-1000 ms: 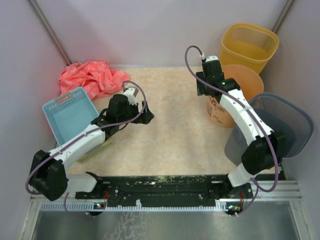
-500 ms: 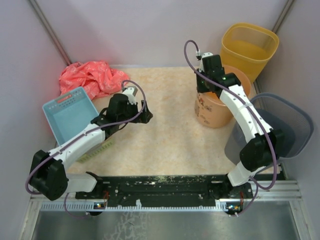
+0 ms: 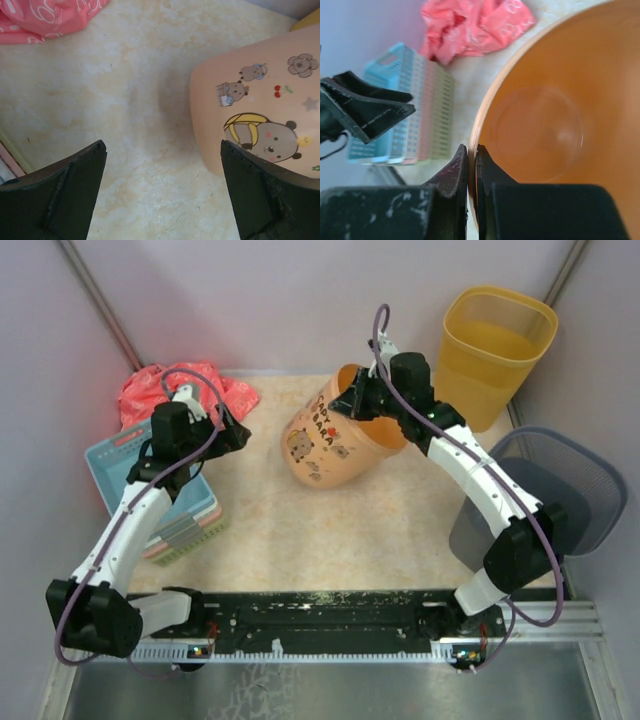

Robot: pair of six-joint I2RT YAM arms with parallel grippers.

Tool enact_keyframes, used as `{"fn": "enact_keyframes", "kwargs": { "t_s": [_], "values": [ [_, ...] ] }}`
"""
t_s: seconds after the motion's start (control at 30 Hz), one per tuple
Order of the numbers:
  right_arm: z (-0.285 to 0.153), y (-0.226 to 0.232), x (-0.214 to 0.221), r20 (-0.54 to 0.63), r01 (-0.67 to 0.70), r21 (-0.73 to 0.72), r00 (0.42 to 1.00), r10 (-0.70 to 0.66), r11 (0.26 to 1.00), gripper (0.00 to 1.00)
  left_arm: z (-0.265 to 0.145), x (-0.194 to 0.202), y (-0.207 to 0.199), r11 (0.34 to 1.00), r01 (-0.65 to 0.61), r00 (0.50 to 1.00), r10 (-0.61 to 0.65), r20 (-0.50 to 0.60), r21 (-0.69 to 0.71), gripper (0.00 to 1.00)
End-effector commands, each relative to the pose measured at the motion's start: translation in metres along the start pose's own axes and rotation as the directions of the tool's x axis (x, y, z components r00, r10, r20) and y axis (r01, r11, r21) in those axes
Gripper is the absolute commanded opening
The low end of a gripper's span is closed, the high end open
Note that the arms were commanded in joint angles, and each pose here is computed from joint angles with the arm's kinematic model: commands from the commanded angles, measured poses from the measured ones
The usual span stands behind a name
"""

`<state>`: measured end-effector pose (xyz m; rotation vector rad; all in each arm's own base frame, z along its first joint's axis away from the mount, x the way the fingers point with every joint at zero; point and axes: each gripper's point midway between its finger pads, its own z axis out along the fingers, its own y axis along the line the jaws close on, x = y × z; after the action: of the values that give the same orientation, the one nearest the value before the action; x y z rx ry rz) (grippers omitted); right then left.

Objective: Turn the large container upside down

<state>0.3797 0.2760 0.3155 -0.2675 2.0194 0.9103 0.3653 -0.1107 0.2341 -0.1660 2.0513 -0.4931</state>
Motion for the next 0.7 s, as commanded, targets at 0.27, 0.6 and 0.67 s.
{"fn": "enact_keyframes", "kwargs": {
  "t_s": [0.27, 0.6, 0.67],
  "values": [
    [0.007, 0.053, -0.022, 0.125, -0.306, -0.458, 0.907, 0.402, 0.834, 0.0, -0.021, -0.021, -0.011, 0.998, 0.016, 1.0, -0.016, 0.001, 0.053, 1.0],
    [0.019, -0.008, 0.04, 0.076, -0.401, -0.247, 0.9, 0.43, 0.882, 0.25, -0.01, -0.005, -0.014, 0.994, 0.047, 0.998, -0.042, -0.05, 0.095, 1.0],
    [0.017, -0.017, 0.045, 0.085, -0.375, -0.182, 0.915, 0.394, 0.909, 0.34, -0.008, -0.003, -0.017, 0.993, 0.052, 0.997, -0.046, -0.06, 0.11, 1.0]
  ]
}}
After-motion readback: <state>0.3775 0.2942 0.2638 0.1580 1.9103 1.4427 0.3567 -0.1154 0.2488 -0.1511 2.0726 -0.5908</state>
